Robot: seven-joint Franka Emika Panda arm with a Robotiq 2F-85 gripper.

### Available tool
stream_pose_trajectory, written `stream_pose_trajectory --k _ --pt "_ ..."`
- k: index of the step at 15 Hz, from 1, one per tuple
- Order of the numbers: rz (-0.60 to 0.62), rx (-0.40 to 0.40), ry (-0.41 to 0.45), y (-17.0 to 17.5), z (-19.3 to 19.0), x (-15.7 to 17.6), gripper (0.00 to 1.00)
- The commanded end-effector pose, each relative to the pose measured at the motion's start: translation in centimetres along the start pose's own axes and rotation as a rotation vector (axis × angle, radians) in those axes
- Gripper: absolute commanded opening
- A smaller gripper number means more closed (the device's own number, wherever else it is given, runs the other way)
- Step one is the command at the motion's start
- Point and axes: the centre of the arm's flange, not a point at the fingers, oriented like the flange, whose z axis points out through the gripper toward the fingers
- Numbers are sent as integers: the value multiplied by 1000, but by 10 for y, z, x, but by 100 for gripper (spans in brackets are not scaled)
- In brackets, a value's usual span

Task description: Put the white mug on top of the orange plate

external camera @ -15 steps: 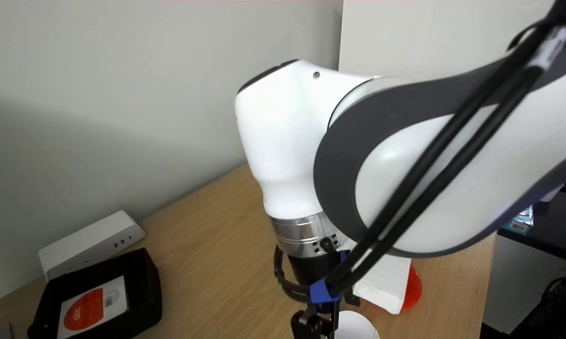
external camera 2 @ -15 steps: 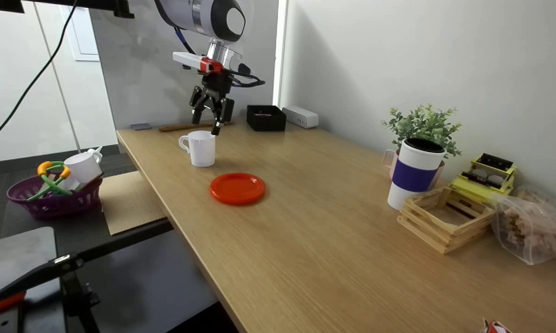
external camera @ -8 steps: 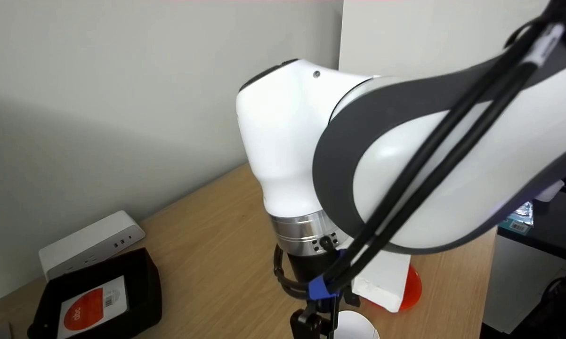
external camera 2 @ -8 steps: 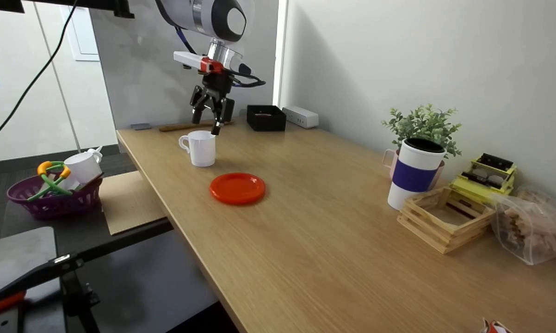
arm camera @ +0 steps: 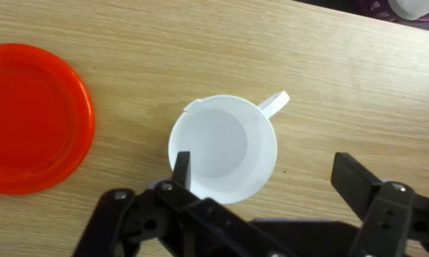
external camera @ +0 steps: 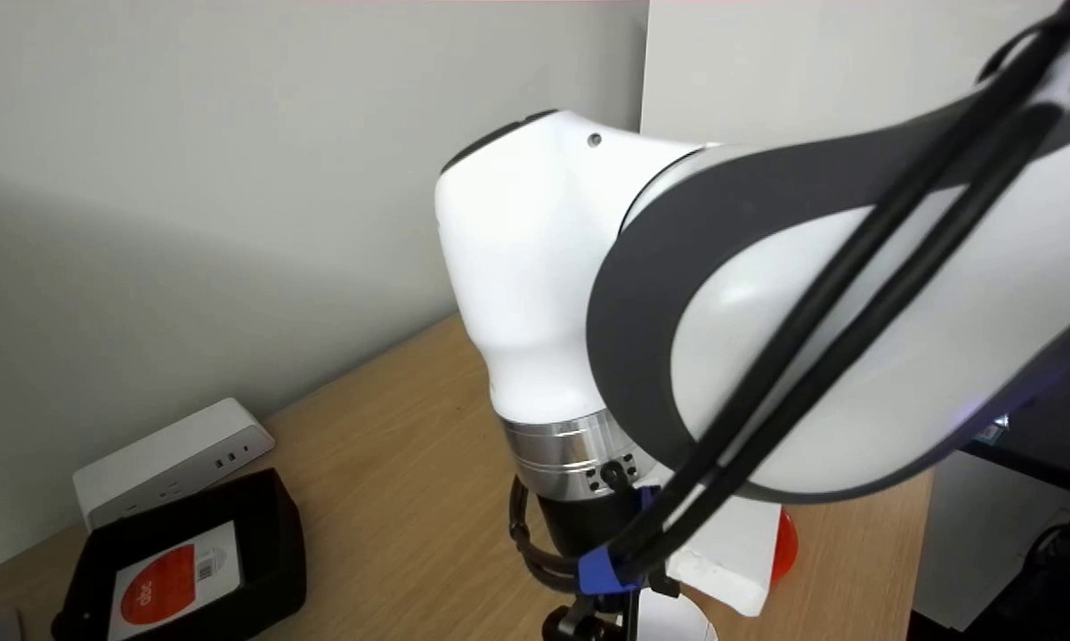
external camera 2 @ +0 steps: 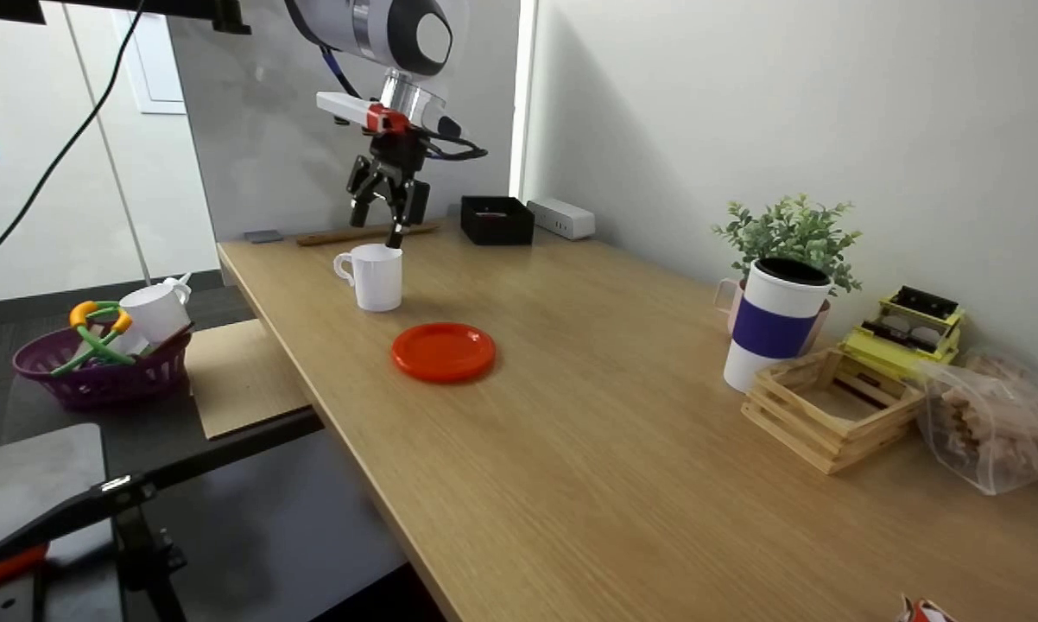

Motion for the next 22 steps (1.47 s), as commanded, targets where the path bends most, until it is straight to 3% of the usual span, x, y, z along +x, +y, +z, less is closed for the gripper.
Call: stream_pose_trajectory --k 1,9,17,18,19,22 --pt "-25 5 -20 -8 -1 12 100" --pt "-63 27 -47 -11 12 40 100" --pt "-79 17 -52 -34 22 41 100" --pt "-83 14 -54 -37 22 40 75" --pt "-85 13 -54 -38 22 40 73" --pt "-90 9 -57 -42 23 39 52"
